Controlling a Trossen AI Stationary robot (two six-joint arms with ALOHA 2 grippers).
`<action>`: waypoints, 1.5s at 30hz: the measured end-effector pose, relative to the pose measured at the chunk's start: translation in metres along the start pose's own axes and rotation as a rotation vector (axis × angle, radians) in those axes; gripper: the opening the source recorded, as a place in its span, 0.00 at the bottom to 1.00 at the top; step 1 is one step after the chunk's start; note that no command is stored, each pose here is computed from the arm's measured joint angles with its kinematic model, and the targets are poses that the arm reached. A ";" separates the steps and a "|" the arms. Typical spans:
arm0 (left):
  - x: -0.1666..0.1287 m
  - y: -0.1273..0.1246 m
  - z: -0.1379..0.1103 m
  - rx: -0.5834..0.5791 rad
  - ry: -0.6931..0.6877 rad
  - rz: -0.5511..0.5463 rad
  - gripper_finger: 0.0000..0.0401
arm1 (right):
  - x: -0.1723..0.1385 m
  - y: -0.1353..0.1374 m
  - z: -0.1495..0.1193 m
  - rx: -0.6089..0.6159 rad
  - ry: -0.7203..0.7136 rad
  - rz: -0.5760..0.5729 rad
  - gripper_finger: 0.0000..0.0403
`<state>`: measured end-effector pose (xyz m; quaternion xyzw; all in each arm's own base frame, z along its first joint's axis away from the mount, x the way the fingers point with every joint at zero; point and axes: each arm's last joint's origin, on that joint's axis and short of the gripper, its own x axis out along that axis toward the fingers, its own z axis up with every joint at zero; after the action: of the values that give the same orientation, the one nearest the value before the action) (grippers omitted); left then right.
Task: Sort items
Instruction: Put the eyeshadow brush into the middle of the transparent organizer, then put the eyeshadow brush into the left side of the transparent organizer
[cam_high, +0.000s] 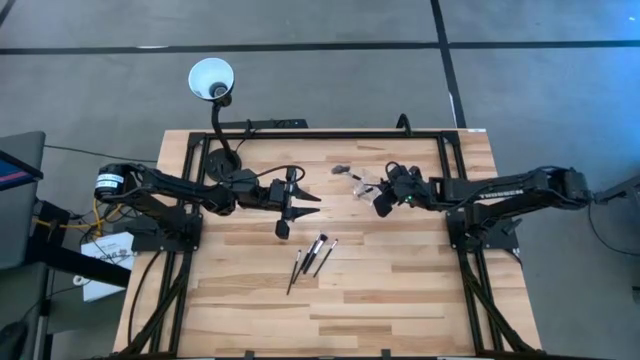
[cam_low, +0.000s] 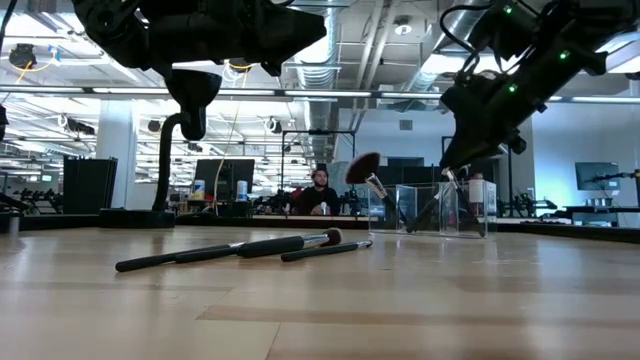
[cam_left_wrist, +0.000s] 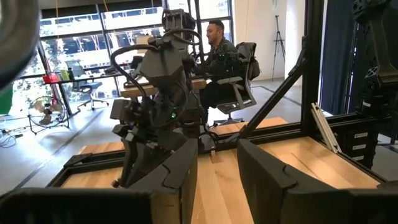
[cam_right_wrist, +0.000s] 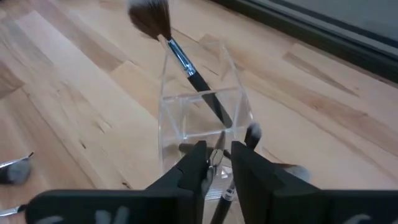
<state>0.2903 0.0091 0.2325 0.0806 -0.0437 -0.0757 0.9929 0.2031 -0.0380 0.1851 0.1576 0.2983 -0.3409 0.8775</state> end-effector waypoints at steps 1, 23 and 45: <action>0.000 0.000 0.000 0.000 0.000 0.000 0.28 | 0.000 0.000 0.000 0.001 -0.001 0.000 0.18; -0.006 -0.029 -0.037 -0.288 0.430 -0.074 0.27 | -0.035 0.027 0.015 -0.077 -0.245 0.235 0.32; -0.005 -0.037 -0.036 -0.112 0.461 0.208 0.25 | 0.033 0.090 -0.016 -0.642 -0.337 0.748 0.35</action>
<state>0.2836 -0.0207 0.1907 0.0356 0.1799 0.0447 0.9820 0.2779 0.0177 0.1588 -0.0806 0.1654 0.0841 0.9793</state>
